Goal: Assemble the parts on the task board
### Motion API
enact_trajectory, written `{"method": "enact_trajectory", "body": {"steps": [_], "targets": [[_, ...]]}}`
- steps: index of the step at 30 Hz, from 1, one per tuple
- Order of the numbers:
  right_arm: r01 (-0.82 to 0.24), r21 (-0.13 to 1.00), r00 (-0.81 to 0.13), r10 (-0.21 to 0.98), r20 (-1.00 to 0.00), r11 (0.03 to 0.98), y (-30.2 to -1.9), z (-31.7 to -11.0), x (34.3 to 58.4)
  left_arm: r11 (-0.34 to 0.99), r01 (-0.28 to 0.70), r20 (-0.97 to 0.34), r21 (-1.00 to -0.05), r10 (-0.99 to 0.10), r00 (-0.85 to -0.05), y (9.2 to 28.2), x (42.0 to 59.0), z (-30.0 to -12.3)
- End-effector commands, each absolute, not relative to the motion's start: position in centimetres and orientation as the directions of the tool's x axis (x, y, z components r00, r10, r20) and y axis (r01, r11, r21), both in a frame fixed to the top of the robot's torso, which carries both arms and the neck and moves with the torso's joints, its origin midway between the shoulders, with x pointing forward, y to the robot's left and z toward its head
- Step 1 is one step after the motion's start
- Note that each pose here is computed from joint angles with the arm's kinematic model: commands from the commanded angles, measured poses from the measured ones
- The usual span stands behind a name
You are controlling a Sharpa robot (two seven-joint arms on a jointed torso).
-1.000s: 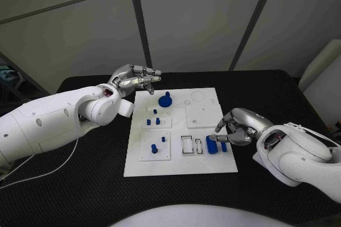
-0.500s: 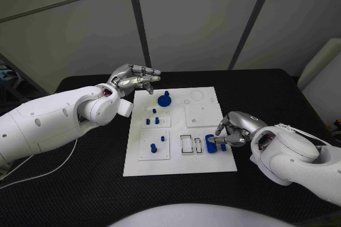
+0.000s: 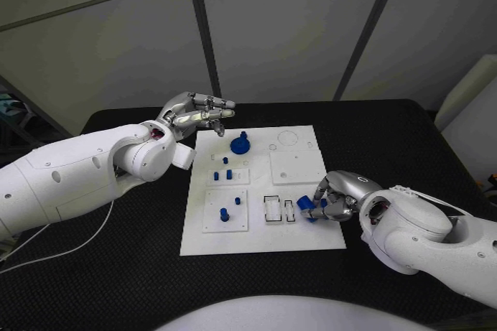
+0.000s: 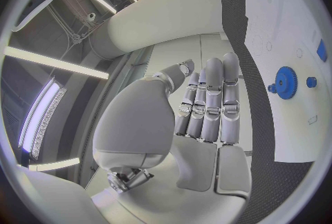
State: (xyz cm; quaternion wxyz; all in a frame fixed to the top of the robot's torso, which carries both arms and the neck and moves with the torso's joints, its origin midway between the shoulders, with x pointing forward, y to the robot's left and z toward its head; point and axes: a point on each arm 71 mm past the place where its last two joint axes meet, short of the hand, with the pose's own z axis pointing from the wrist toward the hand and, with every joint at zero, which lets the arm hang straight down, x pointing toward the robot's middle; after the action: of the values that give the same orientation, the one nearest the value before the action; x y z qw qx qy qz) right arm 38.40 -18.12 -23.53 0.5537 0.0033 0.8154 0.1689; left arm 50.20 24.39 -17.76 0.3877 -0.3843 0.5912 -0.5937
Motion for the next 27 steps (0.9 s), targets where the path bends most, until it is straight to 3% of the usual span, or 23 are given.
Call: {"method": "enact_trajectory", "body": {"steps": [1,15,27], "targets": [[-0.191,0.234,-0.394,0.144,-0.908,0.953,-18.0,-23.8,38.4,-0.008,0.009,0.004,-1.0,-0.91,-0.415,24.3,50.2,-17.6],[-0.181,0.227,-0.39,0.142,-0.91,0.957,-17.7,-24.7,38.7,-0.009,0.008,0.004,-1.0,-0.908,-0.418,24.3,50.1,-17.7],[-0.196,0.339,-0.302,0.272,-0.914,0.92,-16.9,-23.1,37.8,-0.009,0.008,0.005,-1.0,-0.908,-0.418,24.3,50.1,-17.7]]}}
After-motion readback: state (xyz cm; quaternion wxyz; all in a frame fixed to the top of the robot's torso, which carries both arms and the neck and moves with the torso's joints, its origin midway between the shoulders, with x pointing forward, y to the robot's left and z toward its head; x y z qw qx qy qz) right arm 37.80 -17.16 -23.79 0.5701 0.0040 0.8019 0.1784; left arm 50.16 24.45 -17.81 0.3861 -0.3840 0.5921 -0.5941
